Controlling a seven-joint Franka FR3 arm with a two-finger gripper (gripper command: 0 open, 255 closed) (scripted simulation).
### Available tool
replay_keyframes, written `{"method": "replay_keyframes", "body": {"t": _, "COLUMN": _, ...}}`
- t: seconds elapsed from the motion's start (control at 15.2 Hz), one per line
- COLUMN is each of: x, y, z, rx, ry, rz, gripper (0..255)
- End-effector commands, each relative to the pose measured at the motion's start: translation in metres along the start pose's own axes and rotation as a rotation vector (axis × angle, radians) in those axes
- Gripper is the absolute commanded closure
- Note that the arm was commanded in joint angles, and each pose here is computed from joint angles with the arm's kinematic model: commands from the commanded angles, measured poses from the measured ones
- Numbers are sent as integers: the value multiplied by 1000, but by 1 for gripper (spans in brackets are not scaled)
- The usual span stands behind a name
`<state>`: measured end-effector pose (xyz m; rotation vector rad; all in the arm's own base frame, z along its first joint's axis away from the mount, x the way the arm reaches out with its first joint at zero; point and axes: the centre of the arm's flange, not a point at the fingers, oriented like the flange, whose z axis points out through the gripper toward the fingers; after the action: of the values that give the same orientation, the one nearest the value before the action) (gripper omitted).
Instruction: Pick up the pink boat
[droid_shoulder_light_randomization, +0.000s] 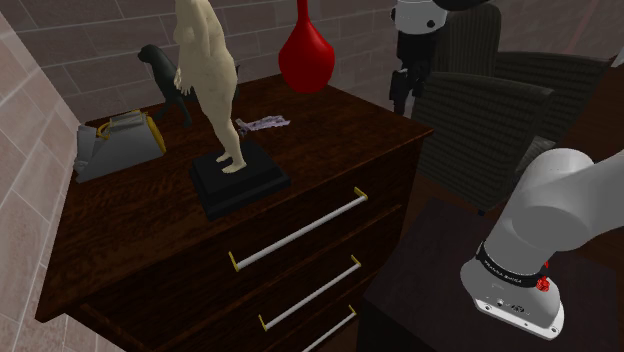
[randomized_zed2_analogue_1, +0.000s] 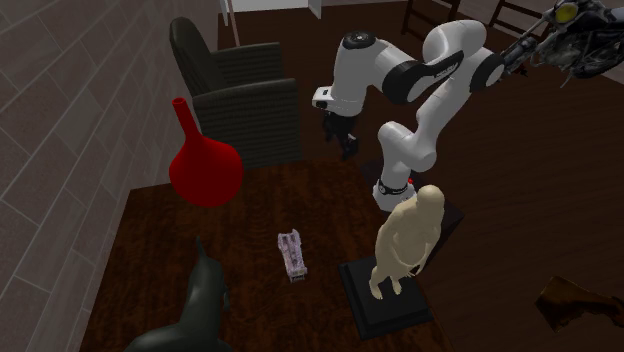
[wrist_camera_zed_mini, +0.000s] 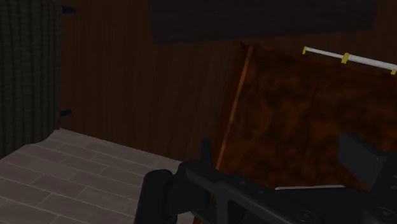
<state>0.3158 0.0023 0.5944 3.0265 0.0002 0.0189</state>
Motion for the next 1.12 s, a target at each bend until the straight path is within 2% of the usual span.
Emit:
{"method": "replay_keyframes", "body": {"t": 0.0, "x": 0, "y": 0, "z": 0, "rx": 0, "ry": 0, "rz": 0, "gripper": 0}}
{"method": "replay_keyframes", "body": {"t": 0.53, "x": 103, "y": -15, "z": -4, "rx": 62, "ry": 7, "rz": -338, "gripper": 0}}
{"method": "replay_keyframes", "body": {"t": 1.06, "x": 194, "y": -63, "z": -11, "rx": 125, "ry": 15, "rz": -676, "gripper": 0}}
